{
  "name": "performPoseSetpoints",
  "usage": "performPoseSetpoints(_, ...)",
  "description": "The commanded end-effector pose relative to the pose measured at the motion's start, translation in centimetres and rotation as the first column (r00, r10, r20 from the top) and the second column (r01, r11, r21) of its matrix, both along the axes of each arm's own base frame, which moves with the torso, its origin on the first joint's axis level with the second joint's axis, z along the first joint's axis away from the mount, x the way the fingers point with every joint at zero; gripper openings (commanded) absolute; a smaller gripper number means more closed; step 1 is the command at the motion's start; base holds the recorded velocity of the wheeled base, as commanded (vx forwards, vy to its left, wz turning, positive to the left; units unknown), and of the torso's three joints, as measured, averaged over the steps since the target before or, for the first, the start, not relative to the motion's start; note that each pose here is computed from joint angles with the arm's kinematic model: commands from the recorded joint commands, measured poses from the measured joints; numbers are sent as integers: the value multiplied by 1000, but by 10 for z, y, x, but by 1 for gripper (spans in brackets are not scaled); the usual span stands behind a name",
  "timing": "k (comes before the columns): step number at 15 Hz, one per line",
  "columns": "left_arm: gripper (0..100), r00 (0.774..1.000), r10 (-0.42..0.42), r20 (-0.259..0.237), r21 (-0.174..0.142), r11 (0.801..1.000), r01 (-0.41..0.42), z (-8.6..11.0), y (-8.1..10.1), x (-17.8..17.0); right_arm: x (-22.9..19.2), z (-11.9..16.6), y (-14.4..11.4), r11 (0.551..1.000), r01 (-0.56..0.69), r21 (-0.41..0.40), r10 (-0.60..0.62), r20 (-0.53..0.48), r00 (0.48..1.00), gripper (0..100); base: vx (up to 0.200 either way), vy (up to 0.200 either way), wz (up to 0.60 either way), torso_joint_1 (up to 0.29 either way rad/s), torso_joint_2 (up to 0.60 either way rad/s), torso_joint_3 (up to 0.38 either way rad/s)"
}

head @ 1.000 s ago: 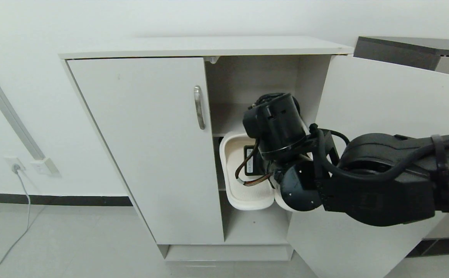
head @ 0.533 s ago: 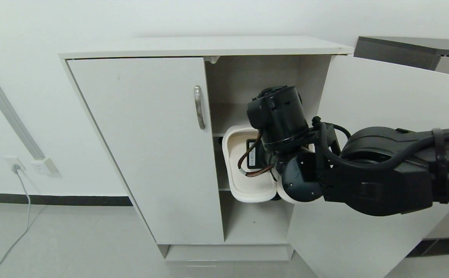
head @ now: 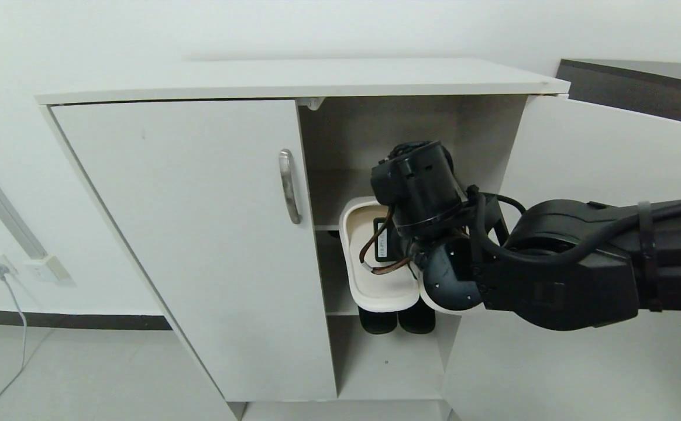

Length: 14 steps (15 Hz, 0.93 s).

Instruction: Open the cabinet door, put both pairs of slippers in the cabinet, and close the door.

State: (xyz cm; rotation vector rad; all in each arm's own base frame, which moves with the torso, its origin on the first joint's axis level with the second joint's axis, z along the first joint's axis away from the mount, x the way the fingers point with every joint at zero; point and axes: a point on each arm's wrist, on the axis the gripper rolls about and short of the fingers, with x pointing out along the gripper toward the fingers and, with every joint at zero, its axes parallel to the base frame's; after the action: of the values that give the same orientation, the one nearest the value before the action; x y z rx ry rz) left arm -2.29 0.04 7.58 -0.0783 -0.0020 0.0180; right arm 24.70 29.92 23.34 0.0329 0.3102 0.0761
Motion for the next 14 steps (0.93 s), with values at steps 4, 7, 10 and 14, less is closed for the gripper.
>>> performPoseSetpoints(4, 0, 1000, 2, 2, -1, 1000, -2, 0, 0, 0, 17, -10, 7, 1000, 12, 1, -12, 36, 999, 0, 100, 0, 0, 2, 0, 1)
performPoseSetpoints(7, 0, 1000, 3, 2, -1, 1000, -3, 0, 0, 0, 34, -14, 12, 1000, 14, -12, -13, 86, 996, 0, 0, 0, 0, 0, 0, 0)
performPoseSetpoints(10, 0, 1000, 3, 2, -1, 1000, -3, 0, 0, 0, 45, -15, 17, 1000, 19, 1, -19, 96, 995, 0, 0, 0, 0, 0, 0, 0)
performPoseSetpoints(14, 0, 1000, 5, 2, -3, 1000, -5, 0, 0, 0, 71, -11, 20, 999, 36, -10, -35, 97, 995, 0, 0, 0, 0, 0, 0, 0)
